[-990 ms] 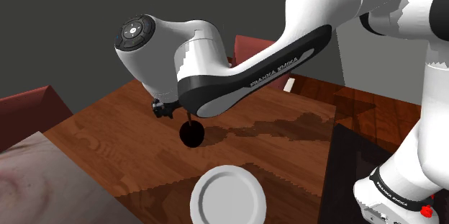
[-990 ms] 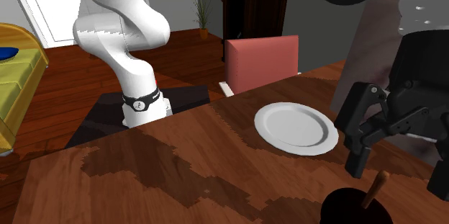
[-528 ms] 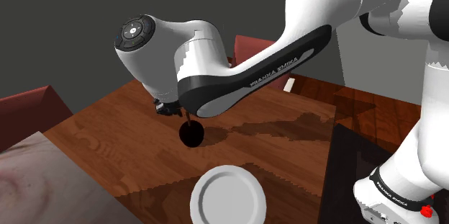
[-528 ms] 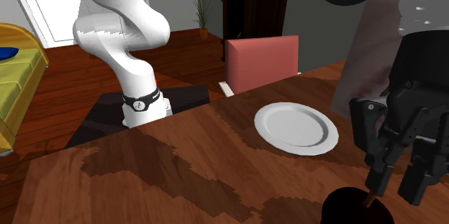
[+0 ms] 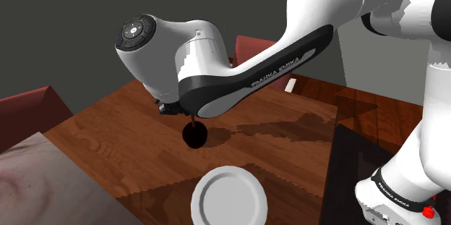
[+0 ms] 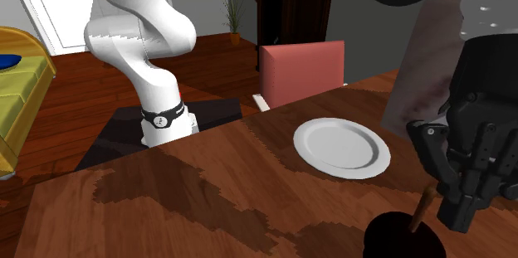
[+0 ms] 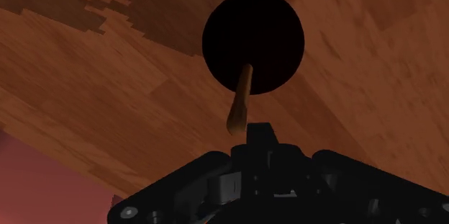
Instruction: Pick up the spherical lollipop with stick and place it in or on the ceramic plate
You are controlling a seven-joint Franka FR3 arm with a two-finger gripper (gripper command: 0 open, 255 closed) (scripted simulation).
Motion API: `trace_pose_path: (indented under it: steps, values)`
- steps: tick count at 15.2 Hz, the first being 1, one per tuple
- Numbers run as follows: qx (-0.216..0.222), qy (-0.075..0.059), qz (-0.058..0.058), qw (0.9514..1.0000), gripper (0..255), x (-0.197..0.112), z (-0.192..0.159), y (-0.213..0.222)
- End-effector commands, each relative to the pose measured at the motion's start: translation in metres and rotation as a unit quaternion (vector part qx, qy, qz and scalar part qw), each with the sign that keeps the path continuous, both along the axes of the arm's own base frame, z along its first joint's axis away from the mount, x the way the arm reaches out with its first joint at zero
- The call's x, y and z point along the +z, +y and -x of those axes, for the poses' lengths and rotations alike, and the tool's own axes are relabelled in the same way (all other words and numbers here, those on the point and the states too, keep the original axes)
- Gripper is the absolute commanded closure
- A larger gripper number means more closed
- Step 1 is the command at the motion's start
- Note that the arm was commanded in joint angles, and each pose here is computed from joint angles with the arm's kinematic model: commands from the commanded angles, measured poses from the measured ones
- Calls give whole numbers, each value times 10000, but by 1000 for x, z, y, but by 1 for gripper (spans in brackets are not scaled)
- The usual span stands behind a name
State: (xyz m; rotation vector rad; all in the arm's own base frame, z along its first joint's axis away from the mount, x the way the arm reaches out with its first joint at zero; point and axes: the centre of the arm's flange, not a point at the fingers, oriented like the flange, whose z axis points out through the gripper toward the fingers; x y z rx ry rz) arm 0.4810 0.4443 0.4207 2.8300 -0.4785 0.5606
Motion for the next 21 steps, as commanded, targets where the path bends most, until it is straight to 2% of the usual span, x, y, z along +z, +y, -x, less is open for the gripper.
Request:
trace_pose_path:
  steps: [1,2,3,4,5,6,7,14,21]
  values:
    - [0,1,1,10000,0,0,0,0]
    - [141,-717,171,9972,0,-14,33,5]
    - [281,-1432,340,9887,0,-32,64,9]
    - [419,-2138,508,9746,0,-55,92,11]
    - [556,-2833,672,9551,0,-82,117,12]
    - [689,-3511,833,9301,0,-112,137,11]
    - [699,-3566,846,9278,0,-115,139,11]
    - [699,-3566,846,9278,0,-130,104,-1]
    - [699,-3566,846,9278,0,-130,104,-1]
